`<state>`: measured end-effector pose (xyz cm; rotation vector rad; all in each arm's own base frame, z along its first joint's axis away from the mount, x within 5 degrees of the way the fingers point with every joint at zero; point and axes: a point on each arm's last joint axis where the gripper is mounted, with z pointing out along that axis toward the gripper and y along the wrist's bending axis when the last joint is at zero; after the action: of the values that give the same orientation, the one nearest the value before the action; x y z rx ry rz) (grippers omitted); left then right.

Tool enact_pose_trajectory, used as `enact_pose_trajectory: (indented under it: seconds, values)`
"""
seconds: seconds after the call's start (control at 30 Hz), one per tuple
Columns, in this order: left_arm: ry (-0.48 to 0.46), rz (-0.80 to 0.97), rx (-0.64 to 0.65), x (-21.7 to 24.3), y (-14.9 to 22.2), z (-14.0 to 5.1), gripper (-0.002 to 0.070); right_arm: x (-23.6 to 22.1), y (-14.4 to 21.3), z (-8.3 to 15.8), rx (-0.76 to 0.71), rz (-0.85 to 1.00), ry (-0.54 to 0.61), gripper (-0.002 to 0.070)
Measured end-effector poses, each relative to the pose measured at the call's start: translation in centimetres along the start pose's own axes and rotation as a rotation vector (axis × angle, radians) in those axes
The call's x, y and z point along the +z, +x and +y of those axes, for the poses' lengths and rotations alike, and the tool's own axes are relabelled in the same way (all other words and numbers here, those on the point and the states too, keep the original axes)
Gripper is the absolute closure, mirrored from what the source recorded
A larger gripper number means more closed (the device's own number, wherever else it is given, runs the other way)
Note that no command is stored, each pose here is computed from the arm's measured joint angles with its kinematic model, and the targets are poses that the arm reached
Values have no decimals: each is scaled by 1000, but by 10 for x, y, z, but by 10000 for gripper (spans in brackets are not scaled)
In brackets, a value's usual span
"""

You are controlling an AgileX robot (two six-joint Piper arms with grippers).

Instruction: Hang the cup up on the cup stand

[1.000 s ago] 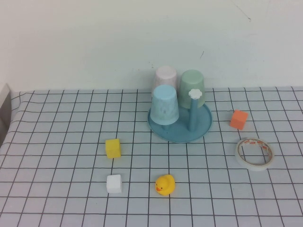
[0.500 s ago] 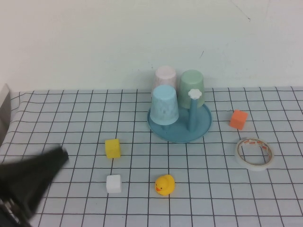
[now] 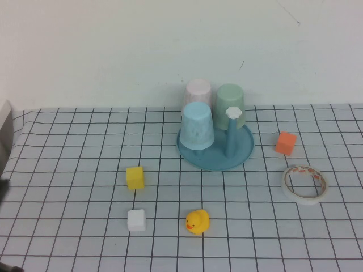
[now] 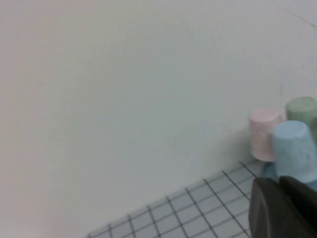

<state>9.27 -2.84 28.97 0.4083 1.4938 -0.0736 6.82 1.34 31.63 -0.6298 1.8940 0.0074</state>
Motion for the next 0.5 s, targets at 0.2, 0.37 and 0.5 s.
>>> enact_pose_trajectory:
  seconds: [0.2, 0.37, 0.5]
  values:
    - [-132, -74, 70, -22, -4, 5, 675, 0, 0, 0, 0, 2, 1, 678]
    - [-169, -84, 98, -35, 17, 0, 675, 0, 0, 0, 0, 2, 1, 678]
    - [-180, -110, 99, -44, 37, -6, 675, 0, 0, 0, 0, 2, 1, 678]
